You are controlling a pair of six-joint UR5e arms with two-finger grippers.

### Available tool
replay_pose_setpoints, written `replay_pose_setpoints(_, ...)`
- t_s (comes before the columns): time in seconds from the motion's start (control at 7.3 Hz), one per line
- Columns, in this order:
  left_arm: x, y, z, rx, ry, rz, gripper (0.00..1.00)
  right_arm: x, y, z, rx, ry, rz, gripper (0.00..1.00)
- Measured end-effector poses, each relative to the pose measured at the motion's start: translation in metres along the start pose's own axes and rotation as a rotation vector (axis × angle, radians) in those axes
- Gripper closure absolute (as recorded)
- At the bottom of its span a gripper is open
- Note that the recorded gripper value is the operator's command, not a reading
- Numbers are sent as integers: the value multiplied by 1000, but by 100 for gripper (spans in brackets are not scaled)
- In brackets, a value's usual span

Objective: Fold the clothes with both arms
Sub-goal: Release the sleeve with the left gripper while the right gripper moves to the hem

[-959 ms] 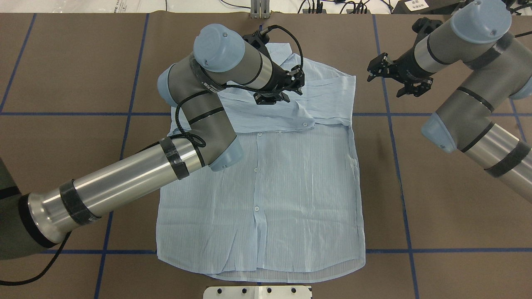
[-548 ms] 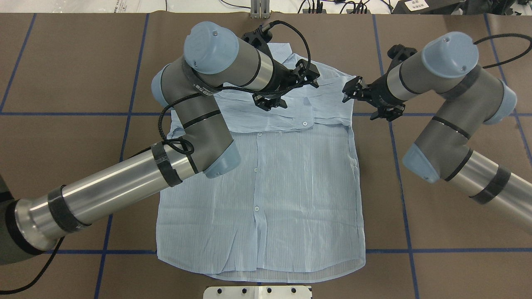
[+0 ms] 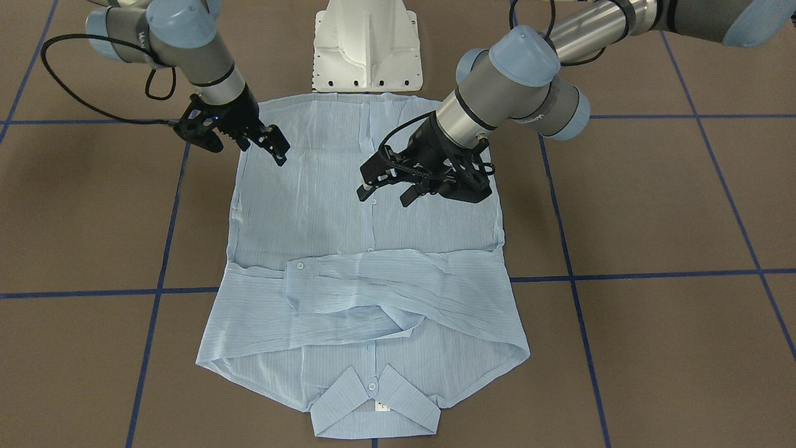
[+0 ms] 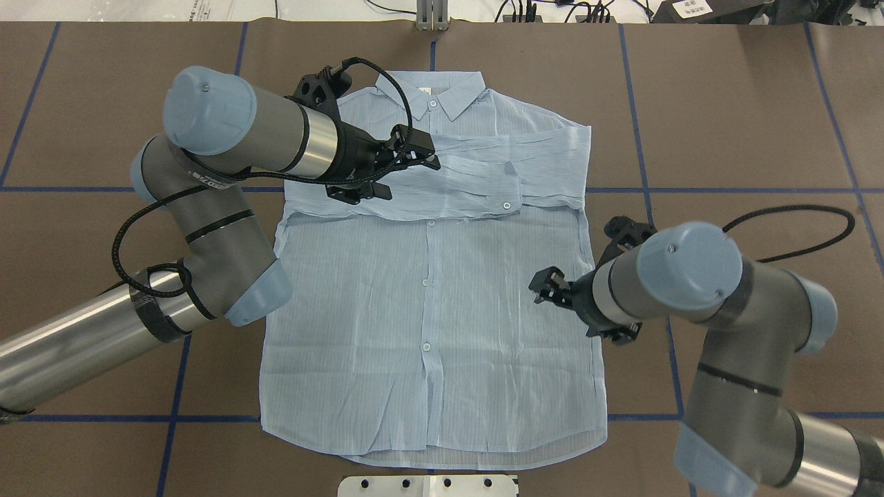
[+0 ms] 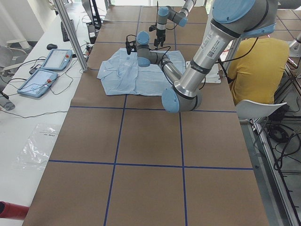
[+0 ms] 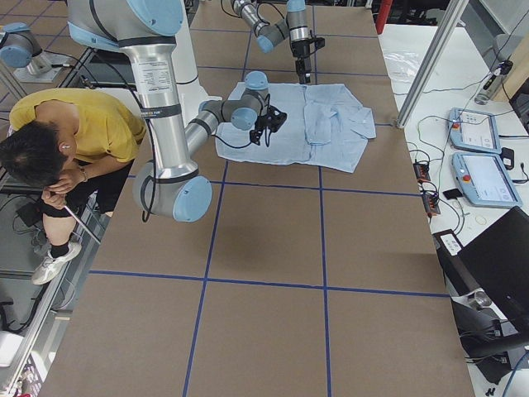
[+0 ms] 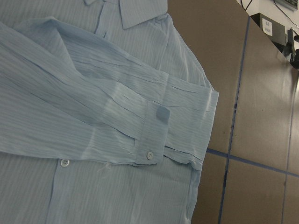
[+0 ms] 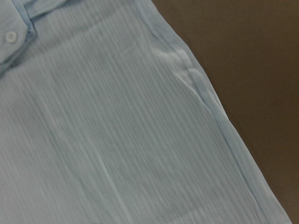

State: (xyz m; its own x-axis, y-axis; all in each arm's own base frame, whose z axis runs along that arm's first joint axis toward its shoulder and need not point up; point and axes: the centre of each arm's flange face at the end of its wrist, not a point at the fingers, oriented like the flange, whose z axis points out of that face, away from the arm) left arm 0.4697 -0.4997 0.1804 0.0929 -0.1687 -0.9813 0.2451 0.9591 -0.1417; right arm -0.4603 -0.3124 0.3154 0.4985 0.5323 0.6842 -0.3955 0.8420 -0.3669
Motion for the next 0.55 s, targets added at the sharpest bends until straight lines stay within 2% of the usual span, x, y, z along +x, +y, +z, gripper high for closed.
replay_pose_setpoints(0.14, -9, -6, -4, 10, -10, 7, 1, 14, 44, 13, 36, 21, 28, 4)
replay_pose_setpoints(0.27, -14, -8, -4, 15, -16, 9, 1, 32, 72, 26, 65, 41, 51, 4)
replay_pose_setpoints(0.55, -17, -10, -4, 20, -20, 9, 1, 73, 89, 40, 112, 84, 69, 9)
